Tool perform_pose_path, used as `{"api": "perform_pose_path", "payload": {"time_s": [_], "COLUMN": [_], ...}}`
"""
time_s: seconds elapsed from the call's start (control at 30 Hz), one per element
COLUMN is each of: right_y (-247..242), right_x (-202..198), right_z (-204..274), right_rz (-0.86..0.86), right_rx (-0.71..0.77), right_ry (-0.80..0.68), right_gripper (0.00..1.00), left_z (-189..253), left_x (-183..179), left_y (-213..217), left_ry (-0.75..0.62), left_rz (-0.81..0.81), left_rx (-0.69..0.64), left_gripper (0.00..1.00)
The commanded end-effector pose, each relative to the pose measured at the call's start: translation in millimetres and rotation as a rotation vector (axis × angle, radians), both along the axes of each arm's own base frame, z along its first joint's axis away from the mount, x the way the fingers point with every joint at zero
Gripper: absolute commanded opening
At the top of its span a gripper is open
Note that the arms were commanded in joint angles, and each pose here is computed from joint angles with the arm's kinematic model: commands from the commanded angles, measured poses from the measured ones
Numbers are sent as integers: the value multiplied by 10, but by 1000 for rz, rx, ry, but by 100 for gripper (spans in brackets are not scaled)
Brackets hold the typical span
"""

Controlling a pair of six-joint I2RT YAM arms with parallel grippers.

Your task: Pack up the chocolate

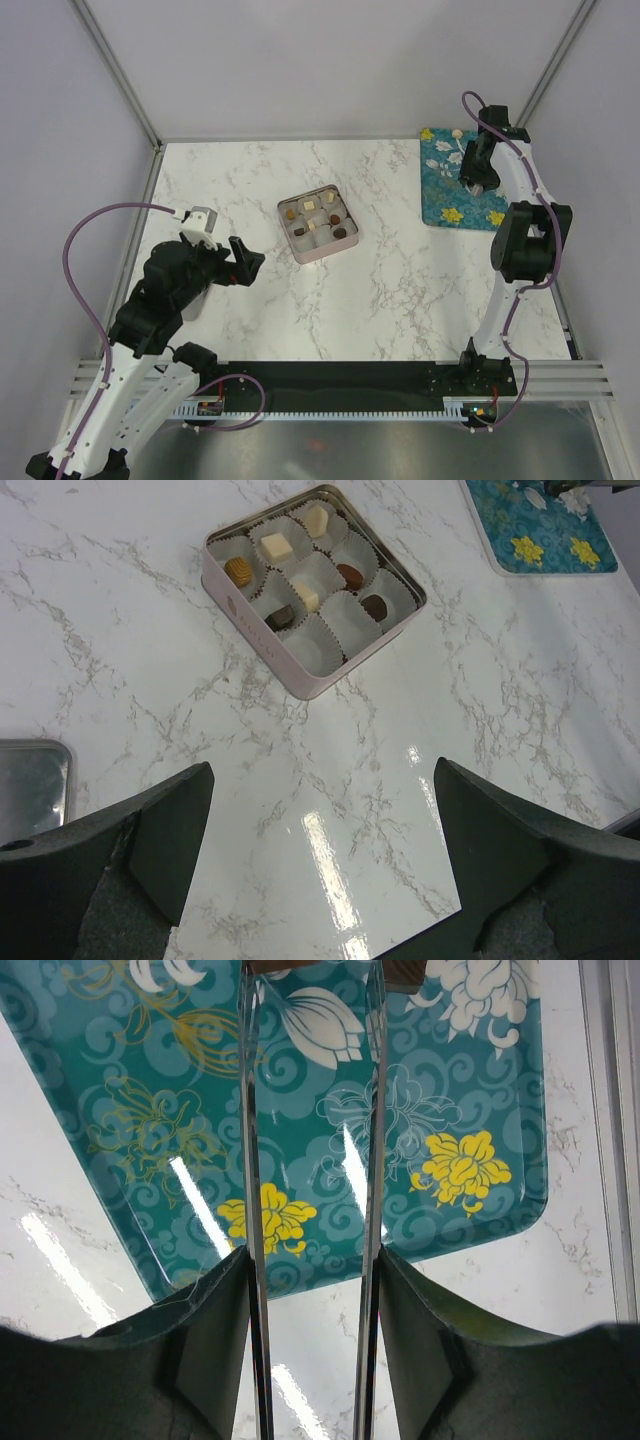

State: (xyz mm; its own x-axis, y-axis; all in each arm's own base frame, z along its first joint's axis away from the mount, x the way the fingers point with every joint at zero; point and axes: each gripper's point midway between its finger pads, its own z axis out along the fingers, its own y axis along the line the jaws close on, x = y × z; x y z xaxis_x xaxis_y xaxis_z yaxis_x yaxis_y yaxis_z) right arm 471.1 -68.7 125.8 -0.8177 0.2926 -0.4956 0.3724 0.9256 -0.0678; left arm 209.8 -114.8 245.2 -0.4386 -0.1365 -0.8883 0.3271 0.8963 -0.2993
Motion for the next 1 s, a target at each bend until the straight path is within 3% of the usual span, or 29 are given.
{"api": "perform_pose_path", "payload": {"time_s": [0.0,0.57,0.97], "right_y": [-70,-130,-119], "right_x": [173,370,398], "right_z": [96,-88,-178], "right_rz": [-15,10,34], "right_rx": [19,127,151], "right_ry": [-62,-105,-93], "right_gripper": [59,58,52], "left_z": [35,17,3], "left_x": [21,35,48], "left_y": [-13,-2,5], "left_ry": [-20,-14,-11], "left_rz": [-14,-5,0], "left_rx": [14,19,24], "left_gripper": [100,100,100]}}
